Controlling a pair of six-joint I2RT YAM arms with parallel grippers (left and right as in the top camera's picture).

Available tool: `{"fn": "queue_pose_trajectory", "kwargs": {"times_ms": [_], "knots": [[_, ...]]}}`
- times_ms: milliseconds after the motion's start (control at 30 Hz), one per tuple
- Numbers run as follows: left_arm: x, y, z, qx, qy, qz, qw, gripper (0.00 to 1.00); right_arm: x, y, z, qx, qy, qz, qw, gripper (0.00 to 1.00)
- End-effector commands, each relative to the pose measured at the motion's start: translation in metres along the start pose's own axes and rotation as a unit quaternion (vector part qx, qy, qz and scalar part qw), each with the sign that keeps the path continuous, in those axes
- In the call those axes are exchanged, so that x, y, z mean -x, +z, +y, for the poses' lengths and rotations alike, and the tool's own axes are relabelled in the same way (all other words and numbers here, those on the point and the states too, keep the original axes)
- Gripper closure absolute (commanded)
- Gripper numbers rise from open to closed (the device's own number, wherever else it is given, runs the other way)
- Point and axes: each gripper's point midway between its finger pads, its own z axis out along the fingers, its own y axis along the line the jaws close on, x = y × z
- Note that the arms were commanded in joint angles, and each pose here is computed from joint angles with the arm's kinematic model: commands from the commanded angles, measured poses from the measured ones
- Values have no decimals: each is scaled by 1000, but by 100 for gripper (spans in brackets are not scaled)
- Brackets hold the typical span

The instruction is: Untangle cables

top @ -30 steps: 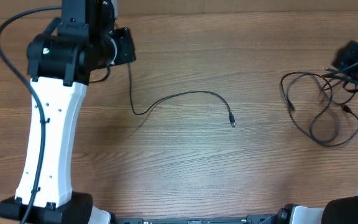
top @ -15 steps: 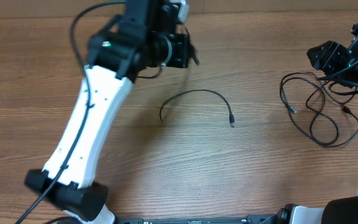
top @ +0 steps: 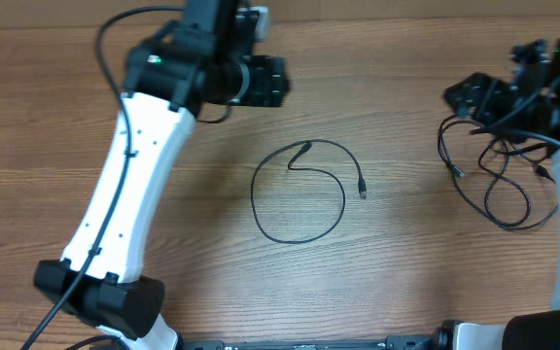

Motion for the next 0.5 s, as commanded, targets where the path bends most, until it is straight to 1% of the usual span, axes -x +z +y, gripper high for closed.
{"fn": "queue_pose_trajectory", "kwargs": {"times_ms": [0,133,300,400,467], "knots": [[0,-28,40,57,-33,-12,998,28,-17,9,37,28,-52,24,998,12],[-5,-37,73,97,-64,-1,993,27,-49,31,67,48,-88,71,992,12],[-6,-42,89,108,-82,-1,991,19,-91,63,91,60,-125,137,981,12],[-6,-42,89,109,-82,0,991,13,-124,85,98,65,-174,181,966,13],[-7,-42,91,113,-79,1,990,12,-156,106,105,69,-216,226,947,14]]}}
